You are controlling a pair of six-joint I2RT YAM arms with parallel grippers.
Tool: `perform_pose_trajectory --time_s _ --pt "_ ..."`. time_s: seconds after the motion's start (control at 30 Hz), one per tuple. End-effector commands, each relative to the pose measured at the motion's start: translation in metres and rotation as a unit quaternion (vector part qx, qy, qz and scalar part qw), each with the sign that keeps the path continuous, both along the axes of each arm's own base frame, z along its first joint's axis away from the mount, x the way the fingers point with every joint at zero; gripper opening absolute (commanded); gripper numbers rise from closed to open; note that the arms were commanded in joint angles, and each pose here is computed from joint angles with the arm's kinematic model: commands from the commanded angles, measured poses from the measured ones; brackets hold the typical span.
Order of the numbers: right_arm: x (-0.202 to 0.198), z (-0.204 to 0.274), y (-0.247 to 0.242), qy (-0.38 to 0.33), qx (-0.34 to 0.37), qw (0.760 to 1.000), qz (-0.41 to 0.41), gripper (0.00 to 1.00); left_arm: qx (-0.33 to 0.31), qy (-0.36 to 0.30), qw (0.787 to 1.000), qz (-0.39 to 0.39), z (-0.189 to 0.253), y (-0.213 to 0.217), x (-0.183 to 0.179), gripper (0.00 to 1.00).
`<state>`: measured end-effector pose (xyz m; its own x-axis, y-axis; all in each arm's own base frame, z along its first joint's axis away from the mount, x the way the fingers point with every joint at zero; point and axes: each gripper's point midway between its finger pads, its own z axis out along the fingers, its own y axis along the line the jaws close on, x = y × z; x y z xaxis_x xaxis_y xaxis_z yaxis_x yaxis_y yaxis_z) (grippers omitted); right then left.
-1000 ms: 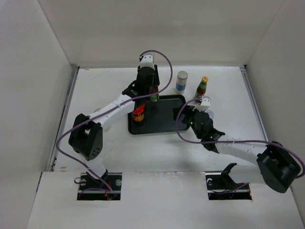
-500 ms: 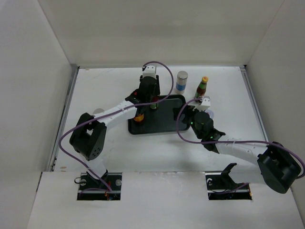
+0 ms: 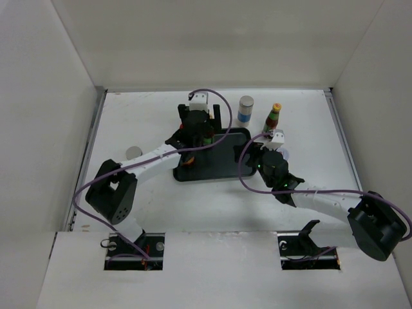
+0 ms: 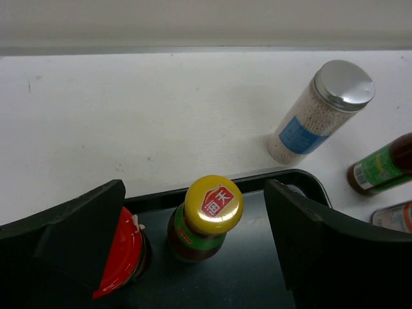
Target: Organize the condiment bottles
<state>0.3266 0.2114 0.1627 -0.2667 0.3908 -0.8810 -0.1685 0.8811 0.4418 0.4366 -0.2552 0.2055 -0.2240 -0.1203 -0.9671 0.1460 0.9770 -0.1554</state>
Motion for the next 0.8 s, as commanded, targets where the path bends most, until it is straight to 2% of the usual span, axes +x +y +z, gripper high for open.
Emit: perform_pose_trajectory --time_s 0.0,0.1,0.23,0.5,0.63,0.77 --pt "0.004 0.018 0.002 -0.023 0.014 1.0 -0.004 0.95 -0.044 -0.091 0.995 0.012 0.08 0.008 -0.009 0.94" --pt "0.004 0.018 0.001 -0.023 0.02 1.0 -0.004 0.95 -0.049 -0.106 0.993 0.03 0.1 0.022 -0.016 0.95" --pt "0.003 0.019 0.001 -0.024 0.021 0.999 -0.004 0.95 -0.051 -0.105 0.988 0.1 0.113 0.069 -0.036 0.94" --pt "0.006 0.011 0.004 -0.014 0.018 1.0 -0.001 0.95 0.012 0.0 0.964 0.267 0.048 0.187 -0.112 0.96" --pt "0.006 0.01 0.008 -0.011 0.018 1.0 0.006 0.95 0.0 0.053 0.946 0.321 0.014 0.23 -0.138 0.98" --pt "0.004 0.013 0.008 -0.013 0.019 1.0 0.01 0.97 -0.027 0.088 0.937 0.336 -0.006 0.251 -0.144 0.99"
